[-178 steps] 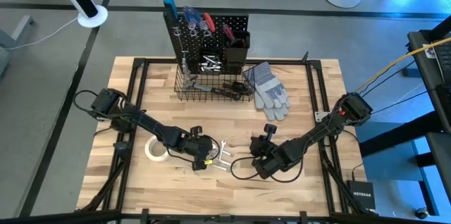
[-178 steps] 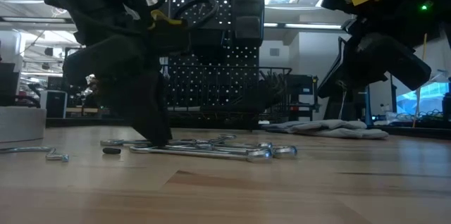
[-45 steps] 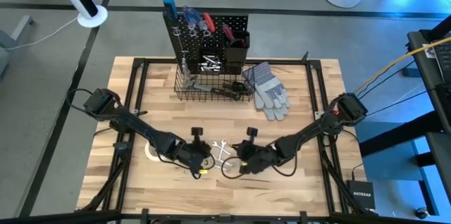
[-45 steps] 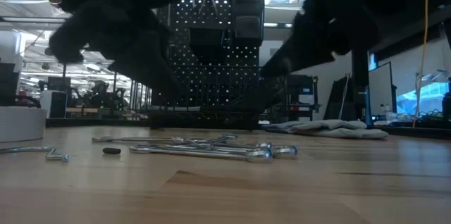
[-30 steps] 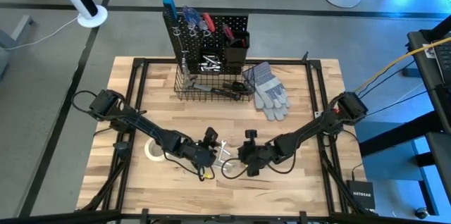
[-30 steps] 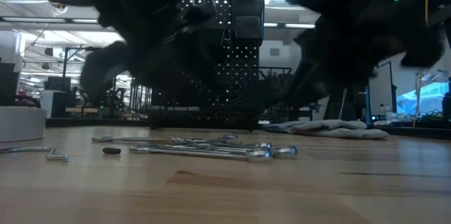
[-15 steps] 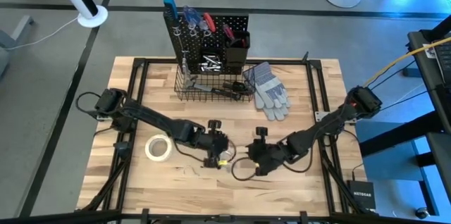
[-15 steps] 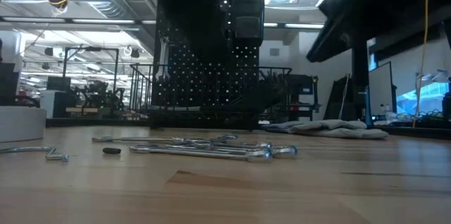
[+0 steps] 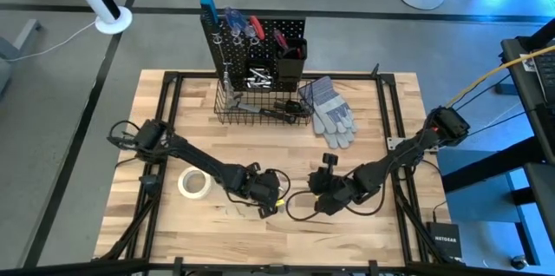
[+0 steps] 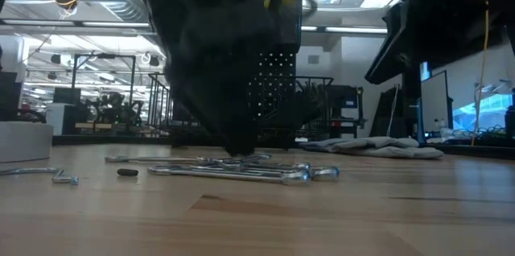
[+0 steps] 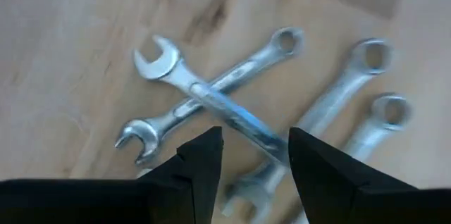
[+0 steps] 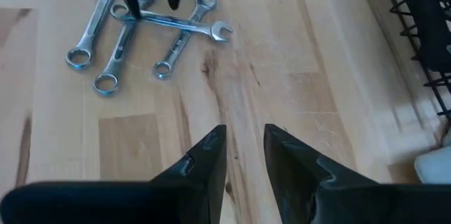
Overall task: Hang tools onto peg board
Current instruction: Hang the wrench on the peg board
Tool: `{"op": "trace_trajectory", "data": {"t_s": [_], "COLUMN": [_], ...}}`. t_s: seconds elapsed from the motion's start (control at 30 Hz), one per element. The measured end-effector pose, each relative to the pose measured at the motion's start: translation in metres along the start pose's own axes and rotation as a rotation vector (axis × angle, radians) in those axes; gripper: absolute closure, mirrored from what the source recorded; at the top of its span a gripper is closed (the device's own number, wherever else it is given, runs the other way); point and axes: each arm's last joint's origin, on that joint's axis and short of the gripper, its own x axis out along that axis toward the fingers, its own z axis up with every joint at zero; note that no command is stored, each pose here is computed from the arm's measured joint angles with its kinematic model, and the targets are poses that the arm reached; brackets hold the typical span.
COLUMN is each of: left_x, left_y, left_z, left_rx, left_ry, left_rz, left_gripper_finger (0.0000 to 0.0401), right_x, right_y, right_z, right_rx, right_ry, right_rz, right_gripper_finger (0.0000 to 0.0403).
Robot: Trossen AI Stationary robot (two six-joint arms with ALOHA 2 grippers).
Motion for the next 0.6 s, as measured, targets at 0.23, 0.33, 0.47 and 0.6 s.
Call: {"op": "trace_trajectory", "data": {"t_s": [0.23,0.33,0.47,0.6], "left_x": [0.015,0.015,0.018,0.025], "left_y": [0.004,0.004,0.004,0.006], "left_z": [0.000,0.001,0.000,-0.003], "left_rx": [-0.048,-0.049,-0.053,-0.060], "left_ry": [0.005,-0.002,-0.006,0.000], "left_rz": [0.027,0.026,0.024,0.046], "left_gripper_finger": [0.0246,0.0246,0.0246,0.0246], "right_x": [0.000,0.000,0.000,0.000], "right_y": [0.000,0.000,0.000,0.000], "right_z": [0.000,0.000,0.001,0.001], "right_rx": [-0.001,0.002,0.005,0.010], "right_ry": [-0.003,-0.006,-0.010,-0.011], "right_rz": [-0.006,-0.004,-0.002,-0.003], "right_gripper_finger": [0.0302,0.0302,0.0302,0.0302]}}
